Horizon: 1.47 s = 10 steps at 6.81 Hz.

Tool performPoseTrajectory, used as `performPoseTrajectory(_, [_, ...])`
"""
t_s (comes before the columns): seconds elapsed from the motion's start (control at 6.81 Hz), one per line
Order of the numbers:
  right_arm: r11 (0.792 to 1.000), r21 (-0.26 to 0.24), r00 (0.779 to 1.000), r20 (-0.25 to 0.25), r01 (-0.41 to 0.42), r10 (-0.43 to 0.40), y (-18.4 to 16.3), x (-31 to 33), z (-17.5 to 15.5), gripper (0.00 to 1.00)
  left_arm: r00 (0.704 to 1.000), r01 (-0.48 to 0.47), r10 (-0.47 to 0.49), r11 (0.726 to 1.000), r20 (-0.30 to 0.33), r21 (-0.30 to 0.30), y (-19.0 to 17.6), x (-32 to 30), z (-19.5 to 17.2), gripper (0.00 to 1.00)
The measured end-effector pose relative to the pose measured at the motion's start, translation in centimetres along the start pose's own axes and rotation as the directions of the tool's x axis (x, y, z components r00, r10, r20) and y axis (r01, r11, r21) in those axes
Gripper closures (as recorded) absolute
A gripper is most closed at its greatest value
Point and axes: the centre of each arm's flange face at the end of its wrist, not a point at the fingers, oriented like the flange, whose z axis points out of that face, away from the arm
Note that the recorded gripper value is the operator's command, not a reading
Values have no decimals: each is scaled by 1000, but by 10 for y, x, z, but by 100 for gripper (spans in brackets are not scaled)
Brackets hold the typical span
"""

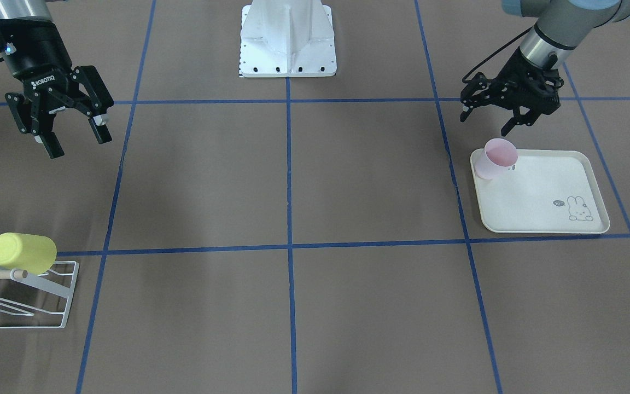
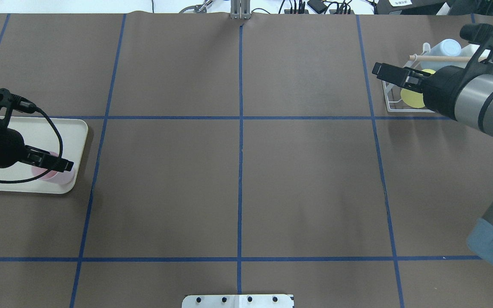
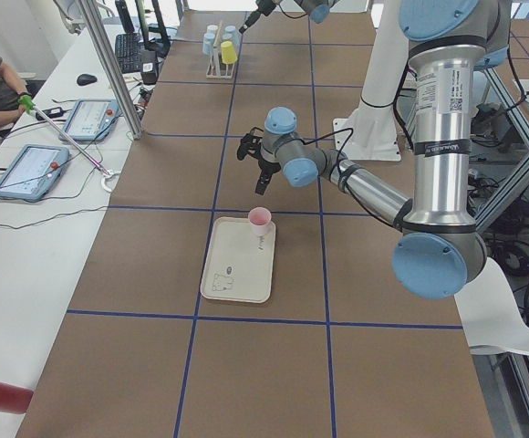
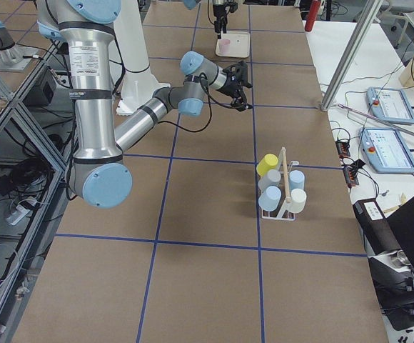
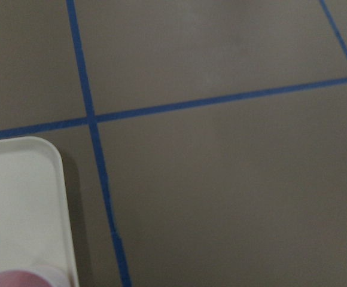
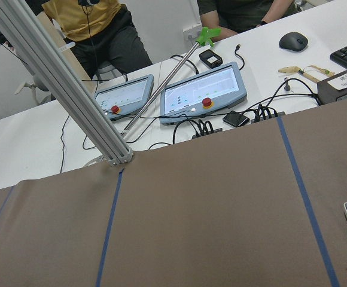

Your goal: Transfer IKEA cup to right arm and place on rack

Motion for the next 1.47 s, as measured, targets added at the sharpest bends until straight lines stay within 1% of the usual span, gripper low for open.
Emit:
performPoseTrajectory(0.29, [1000, -19, 1000, 14, -23, 23, 2, -3, -1, 0, 992, -91, 95, 995, 88, -44, -15, -50, -9, 0])
performPoseTrajectory(0.44, [999, -23, 1000, 17, -26, 27, 3, -4, 0, 0, 988, -103, 109, 993, 112, -59, -27, -69, -3, 0])
performPoseTrajectory(0.73, [999, -27, 999, 18, -27, 27, 3, -5, 1, 0, 986, -95, 106, 992, 131, -88, -40, -89, 18, 0])
performPoseTrajectory(1.18, [999, -28, 999, 18, -27, 27, 4, -4, 2, 0, 985, -82, 100, 988, 143, -130, -34, -101, 37, 0])
performPoseTrajectory(1.47, [999, -29, 1000, 17, -26, 26, 5, -4, 3, 0, 985, -80, 103, 984, 139, -158, -28, -100, 51, 0])
